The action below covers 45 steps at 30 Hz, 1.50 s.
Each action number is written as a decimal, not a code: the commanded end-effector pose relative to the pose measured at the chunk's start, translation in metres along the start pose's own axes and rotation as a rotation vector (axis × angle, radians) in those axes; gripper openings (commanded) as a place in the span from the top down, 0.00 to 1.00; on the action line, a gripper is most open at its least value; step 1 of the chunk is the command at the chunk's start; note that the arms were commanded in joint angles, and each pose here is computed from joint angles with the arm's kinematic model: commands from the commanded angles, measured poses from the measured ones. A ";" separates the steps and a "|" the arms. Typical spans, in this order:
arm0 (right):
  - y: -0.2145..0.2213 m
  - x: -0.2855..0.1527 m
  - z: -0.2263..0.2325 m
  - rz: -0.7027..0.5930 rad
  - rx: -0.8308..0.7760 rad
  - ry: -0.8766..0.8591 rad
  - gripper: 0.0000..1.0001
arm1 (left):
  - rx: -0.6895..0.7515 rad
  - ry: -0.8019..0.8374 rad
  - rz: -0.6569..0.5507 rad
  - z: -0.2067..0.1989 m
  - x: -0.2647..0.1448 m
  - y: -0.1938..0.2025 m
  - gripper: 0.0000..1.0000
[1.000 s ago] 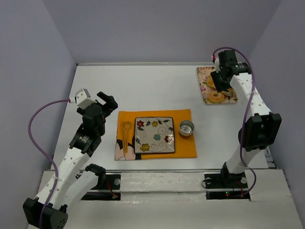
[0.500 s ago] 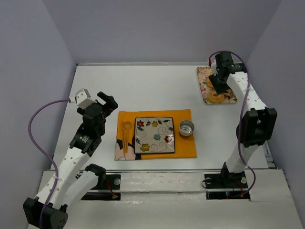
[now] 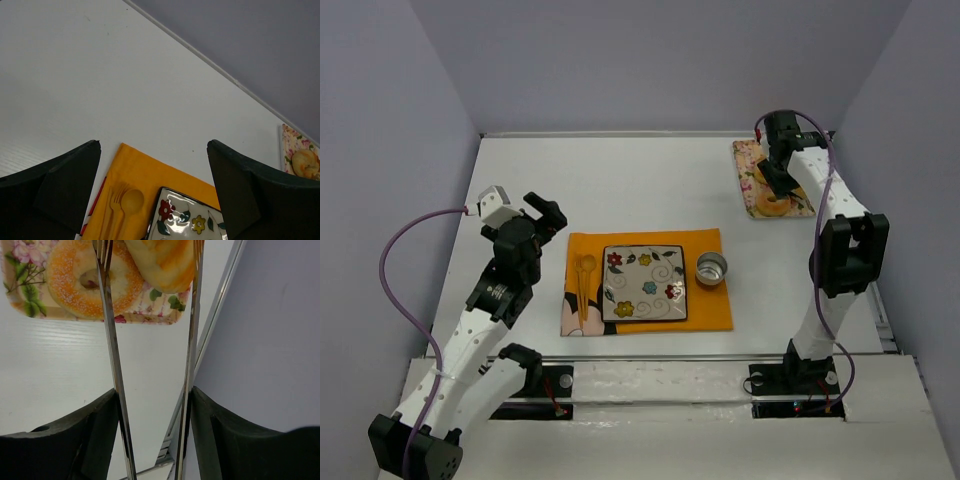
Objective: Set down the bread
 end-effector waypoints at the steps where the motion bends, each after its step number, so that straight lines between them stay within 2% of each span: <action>1: -0.011 -0.005 -0.010 -0.040 -0.051 0.076 0.39 | -0.013 -0.024 -0.047 0.002 0.002 -0.005 0.01; 6: -0.012 0.003 -0.006 -0.027 -0.064 0.066 0.43 | -0.009 -0.027 -0.044 0.002 0.003 -0.005 0.01; 10: -0.013 0.006 -0.004 -0.029 -0.069 0.042 0.54 | -0.014 -0.026 -0.050 0.002 0.002 -0.006 0.01; 13: -0.013 0.005 -0.002 -0.034 -0.077 0.014 0.74 | -0.014 -0.026 -0.051 0.002 0.001 -0.006 0.01; 14: -0.013 0.003 -0.003 -0.038 -0.075 0.002 0.90 | -0.015 -0.026 -0.050 0.002 0.001 -0.006 0.01; 15: -0.013 0.001 -0.003 -0.039 -0.072 -0.001 0.93 | -0.016 -0.027 -0.051 0.002 0.001 -0.006 0.01; 19: -0.014 -0.017 -0.013 -0.087 -0.035 0.016 0.93 | -0.017 -0.024 -0.051 0.002 0.001 -0.007 0.01; 24: -0.021 -0.062 -0.034 -0.308 0.076 0.060 0.93 | -0.021 -0.018 -0.052 0.002 0.000 -0.007 0.01; 26: -0.022 -0.095 -0.049 -0.475 0.151 0.068 0.93 | -0.022 -0.016 -0.049 0.001 0.000 -0.006 0.01; 31: -0.008 -0.144 -0.057 -0.669 0.180 -0.042 0.93 | -0.030 -0.003 -0.047 0.000 -0.001 -0.007 0.01; 34: -0.004 -0.167 -0.034 -0.764 0.067 -0.183 0.93 | -0.036 0.003 -0.048 0.000 -0.001 -0.008 0.01; 36: 0.009 -0.187 -0.015 -0.844 -0.068 -0.287 0.93 | -0.036 0.004 -0.044 0.000 -0.001 -0.007 0.01; 37: 0.012 -0.201 0.007 -0.898 -0.192 -0.348 0.93 | -0.037 0.006 -0.044 0.000 -0.001 -0.007 0.01; 39: 0.028 -0.219 0.043 -0.945 -0.336 -0.460 0.93 | -0.039 0.007 -0.043 -0.001 -0.001 -0.007 0.01; 42: 0.036 -0.230 0.084 -0.929 -0.484 -0.514 0.93 | -0.039 0.004 -0.040 0.000 -0.001 -0.006 0.01; 45: 0.036 -0.224 0.118 -0.852 -0.587 -0.476 0.93 | -0.041 -0.007 -0.046 0.001 -0.001 -0.006 0.01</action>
Point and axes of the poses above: each gripper's point midway between its finger pads, its own x axis out along the fingers, its own z axis along the line the jaws close on, y = z × x, the point moved 10 cm from there along -x, back along the fingers, and after that the axes turned 11 degrees about x, right-handed, at the moved point
